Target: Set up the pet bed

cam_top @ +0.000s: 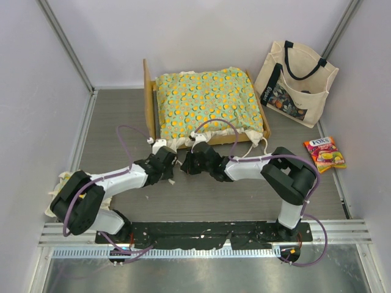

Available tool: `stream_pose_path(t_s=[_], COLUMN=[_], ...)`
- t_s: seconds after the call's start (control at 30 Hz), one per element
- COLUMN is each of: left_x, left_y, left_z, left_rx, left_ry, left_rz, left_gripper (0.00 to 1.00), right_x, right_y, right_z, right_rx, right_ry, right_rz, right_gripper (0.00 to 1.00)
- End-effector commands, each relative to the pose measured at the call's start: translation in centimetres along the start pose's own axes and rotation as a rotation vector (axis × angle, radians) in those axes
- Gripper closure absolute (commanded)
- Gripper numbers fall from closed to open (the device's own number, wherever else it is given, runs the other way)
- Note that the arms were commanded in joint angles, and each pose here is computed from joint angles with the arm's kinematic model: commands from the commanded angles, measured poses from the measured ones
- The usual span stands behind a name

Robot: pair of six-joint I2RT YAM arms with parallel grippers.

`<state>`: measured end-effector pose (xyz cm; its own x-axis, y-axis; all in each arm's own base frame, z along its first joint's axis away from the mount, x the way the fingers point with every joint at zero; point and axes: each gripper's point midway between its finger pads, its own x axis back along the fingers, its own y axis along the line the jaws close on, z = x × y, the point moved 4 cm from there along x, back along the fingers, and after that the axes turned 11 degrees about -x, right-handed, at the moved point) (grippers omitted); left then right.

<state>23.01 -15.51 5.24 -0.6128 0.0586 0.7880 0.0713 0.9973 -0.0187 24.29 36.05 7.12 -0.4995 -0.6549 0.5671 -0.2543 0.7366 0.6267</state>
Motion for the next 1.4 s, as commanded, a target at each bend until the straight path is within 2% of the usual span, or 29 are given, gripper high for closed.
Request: stream_pose_path(t_s=[0.0, 0.13, 0.23, 0.3, 0.43, 0.6, 0.97, 1.37], left_x=[-0.2, -0.6, -0.8, -1.1, -1.2, 0.2, 1.9, 2.1], left_y=[0.4, 0.6, 0.5, 0.7, 0.3, 0.5, 7.3, 13.0], left_z=[1.2, 2.5, 2.9, 2.8, 2.5, 1.0, -1.0, -6.4], left_rx=[-0.102, -0.117, -0.127, -0.129, -0.142, -0.090, 0.114, 0.365], left_ry=[0.042, 0.066, 0.084, 0.082, 0.104, 0.057, 0.039, -0.068], left_rz=[-0.096, -0.130, -0.139, -0.160, -0.165, -0.125, -0.118, -0.053], left_gripper=[0.63, 0.72, 0.84, 0.99, 1.00, 1.00, 1.00, 1.00], right_x=[0.9, 0.9, 1.0, 1.0, 1.2, 2.1, 4.3, 5.7], right_y=[2.0, 2.0, 2.1, 2.1, 2.5, 2.4, 0.7, -1.5], right_z=[-2.1, -2.2, -2.3, -2.3, -2.7, -4.5, -7.8, -9.1], right_rx=[0.017, 0.017, 0.017, 0.019, 0.028, 0.026, -0.012, -0.055], right_ry=[-0.068, -0.071, -0.073, -0.075, -0.077, -0.150, -0.274, -0.317], right_rz=[-0.055, -0.056, -0.061, -0.061, -0.065, 0.000, 0.106, 0.180], right_gripper=[0.99, 0.99, 0.99, 0.99, 0.99, 0.99, 0.99, 0.99])
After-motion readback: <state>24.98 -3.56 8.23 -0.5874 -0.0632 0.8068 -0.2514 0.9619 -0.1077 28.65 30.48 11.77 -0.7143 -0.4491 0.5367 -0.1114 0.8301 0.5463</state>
